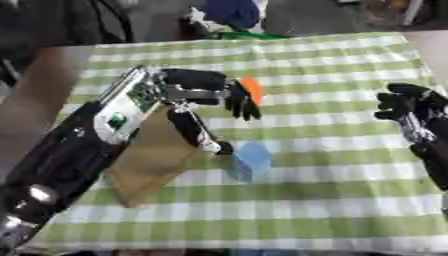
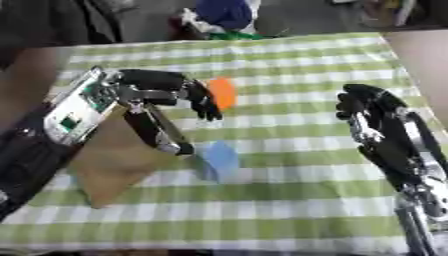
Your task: Pick up objects on the table and place them in the box.
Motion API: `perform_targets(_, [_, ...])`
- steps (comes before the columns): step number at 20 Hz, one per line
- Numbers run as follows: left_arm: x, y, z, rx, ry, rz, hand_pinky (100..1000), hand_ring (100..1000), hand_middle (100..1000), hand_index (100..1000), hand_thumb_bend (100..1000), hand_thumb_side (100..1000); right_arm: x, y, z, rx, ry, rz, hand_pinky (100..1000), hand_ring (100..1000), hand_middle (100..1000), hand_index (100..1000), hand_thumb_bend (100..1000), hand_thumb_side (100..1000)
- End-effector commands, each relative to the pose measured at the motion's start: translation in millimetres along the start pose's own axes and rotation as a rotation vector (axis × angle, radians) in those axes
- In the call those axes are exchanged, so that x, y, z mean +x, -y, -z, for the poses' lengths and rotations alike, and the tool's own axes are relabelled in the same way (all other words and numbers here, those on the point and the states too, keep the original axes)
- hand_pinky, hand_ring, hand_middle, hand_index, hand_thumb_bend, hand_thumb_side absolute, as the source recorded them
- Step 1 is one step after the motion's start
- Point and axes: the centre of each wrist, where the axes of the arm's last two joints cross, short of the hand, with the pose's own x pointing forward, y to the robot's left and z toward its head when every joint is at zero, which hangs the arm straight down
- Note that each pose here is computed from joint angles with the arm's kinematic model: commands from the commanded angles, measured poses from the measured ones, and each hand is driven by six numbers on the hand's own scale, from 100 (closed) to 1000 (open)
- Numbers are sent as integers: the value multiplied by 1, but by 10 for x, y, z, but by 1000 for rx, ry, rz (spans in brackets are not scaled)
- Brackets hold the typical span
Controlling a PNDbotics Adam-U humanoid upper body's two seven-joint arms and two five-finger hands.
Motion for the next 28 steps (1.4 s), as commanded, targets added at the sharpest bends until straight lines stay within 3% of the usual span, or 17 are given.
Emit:
perform_targets(1, [-4,-70,42,-59,28,65,702,677,671,840,359,206,52,30,30,10,20,-13,730,842,571,789,100,454])
perform_targets(15, [-54,18,216,-216,69,127,748,716,711,852,383,178,43,26,28,11,16,-14,731,842,570,789,100,458])
perform_targets(28, [-91,132,314,-288,77,193,783,741,740,868,470,183,40,24,29,12,16,-13,731,842,570,790,100,459])
